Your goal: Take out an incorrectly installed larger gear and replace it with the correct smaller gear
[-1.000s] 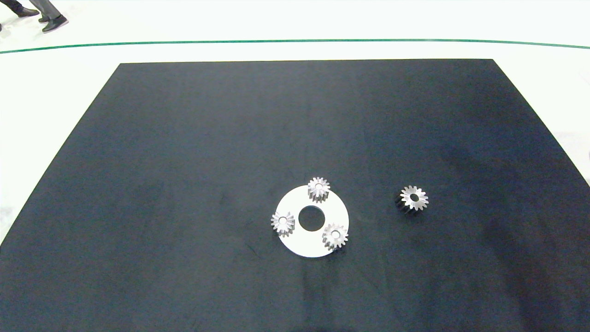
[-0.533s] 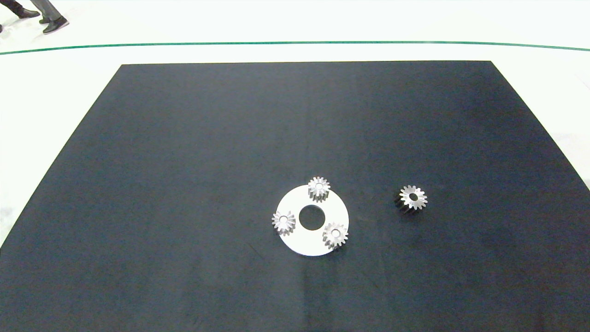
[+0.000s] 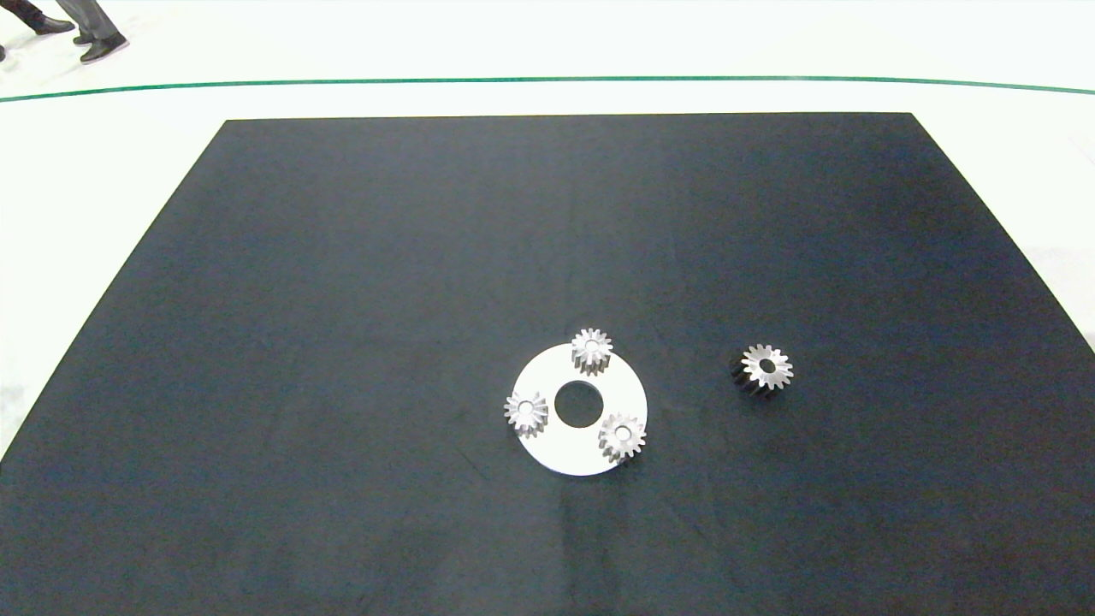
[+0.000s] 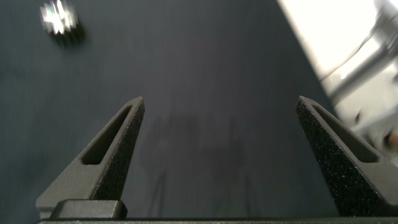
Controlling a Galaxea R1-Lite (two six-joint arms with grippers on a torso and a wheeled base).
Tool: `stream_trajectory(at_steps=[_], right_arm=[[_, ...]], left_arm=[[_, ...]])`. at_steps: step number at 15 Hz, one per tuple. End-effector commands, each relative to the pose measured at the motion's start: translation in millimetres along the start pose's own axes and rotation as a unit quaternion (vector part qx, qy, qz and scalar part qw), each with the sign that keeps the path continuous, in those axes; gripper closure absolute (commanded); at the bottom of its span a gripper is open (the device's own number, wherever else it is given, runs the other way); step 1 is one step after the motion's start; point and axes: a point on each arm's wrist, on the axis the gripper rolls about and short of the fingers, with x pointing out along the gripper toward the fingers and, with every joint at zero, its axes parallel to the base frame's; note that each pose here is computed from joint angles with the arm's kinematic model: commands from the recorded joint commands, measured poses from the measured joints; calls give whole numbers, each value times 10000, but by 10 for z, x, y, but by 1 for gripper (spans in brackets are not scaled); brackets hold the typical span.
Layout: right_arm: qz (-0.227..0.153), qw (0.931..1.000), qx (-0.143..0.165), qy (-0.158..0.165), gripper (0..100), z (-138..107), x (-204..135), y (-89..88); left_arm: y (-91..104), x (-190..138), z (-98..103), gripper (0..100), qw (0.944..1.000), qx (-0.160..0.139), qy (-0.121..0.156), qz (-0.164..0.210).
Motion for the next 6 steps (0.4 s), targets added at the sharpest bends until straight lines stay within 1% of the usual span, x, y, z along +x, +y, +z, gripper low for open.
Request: stream_trajectory(at_steps=[1,2,3,4,5,6], right_arm=[[261,9988,387,113,0,-48,0,13],[572,9967,539,206,0,-63,0,28],[763,9954,539,233,0,-68,-2,36],[1040,9933,444,235,0,-71,-3,49],[1188,9922,301,226,0,-73,-4,55],[1304,9909,235,216,0,-70,-7,60]], left_arm=[[-107,629,-844,0,10000,24,-23,-46],[-111,627,-870,0,9997,-207,130,-80],[-113,628,-894,0,9987,-448,224,-80],[-113,628,-894,0,9982,-548,224,-85],[-112,628,-894,0,9983,-525,223,-109],[-113,628,-894,0,9986,-464,222,-118]])
